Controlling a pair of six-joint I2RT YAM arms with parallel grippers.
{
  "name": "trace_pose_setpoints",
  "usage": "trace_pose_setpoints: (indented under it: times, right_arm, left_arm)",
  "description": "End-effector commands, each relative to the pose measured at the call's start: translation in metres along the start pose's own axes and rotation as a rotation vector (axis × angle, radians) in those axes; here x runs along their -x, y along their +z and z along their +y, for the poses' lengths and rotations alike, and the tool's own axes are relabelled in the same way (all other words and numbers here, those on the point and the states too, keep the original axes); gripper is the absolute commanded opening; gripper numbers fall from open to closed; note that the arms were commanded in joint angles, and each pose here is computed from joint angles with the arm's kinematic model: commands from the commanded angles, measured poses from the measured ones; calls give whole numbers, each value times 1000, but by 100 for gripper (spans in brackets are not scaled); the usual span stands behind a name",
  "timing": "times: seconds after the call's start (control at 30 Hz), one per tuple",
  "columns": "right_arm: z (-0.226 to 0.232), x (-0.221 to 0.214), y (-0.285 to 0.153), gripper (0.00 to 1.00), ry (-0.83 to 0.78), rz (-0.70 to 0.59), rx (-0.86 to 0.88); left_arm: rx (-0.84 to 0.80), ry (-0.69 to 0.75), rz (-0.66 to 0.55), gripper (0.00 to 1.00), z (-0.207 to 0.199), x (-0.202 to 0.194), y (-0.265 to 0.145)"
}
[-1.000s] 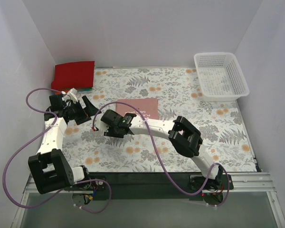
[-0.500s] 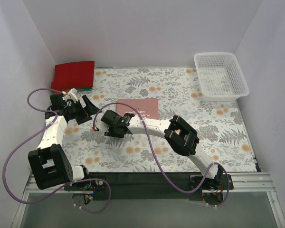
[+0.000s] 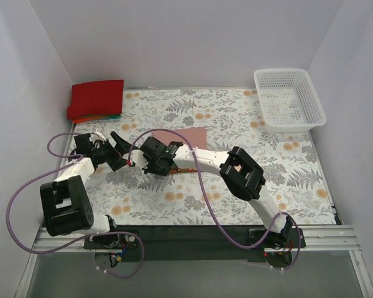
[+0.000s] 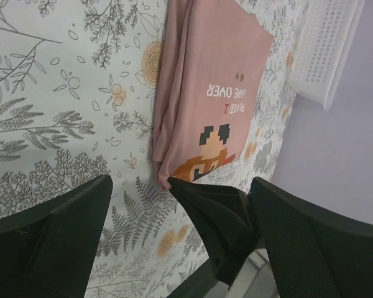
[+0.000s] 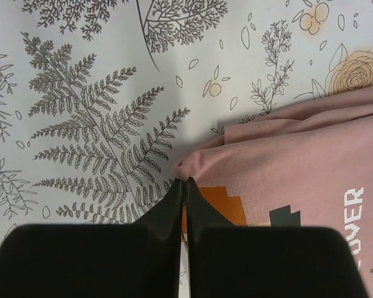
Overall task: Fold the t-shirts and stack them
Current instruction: Neatly place the folded tshirt to the corner
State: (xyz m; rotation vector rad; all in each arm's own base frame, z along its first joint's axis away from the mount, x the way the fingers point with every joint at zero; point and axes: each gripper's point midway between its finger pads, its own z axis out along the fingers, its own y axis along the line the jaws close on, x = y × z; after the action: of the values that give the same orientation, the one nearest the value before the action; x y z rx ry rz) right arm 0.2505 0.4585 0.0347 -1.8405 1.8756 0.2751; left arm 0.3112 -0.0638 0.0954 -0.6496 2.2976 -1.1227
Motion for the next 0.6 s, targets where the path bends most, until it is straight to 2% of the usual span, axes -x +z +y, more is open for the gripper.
trace_pose_setpoints:
  times: [0.0, 0.57]
  right_arm:
    - [-17, 33, -37, 1, 50, -158, 29]
    - [-40, 63, -66, 1, 126, -286, 56]
  left_arm:
    - [-64, -8, 1, 94, -14, 1, 21]
    - [44, -182, 81, 96, 14, -33, 85]
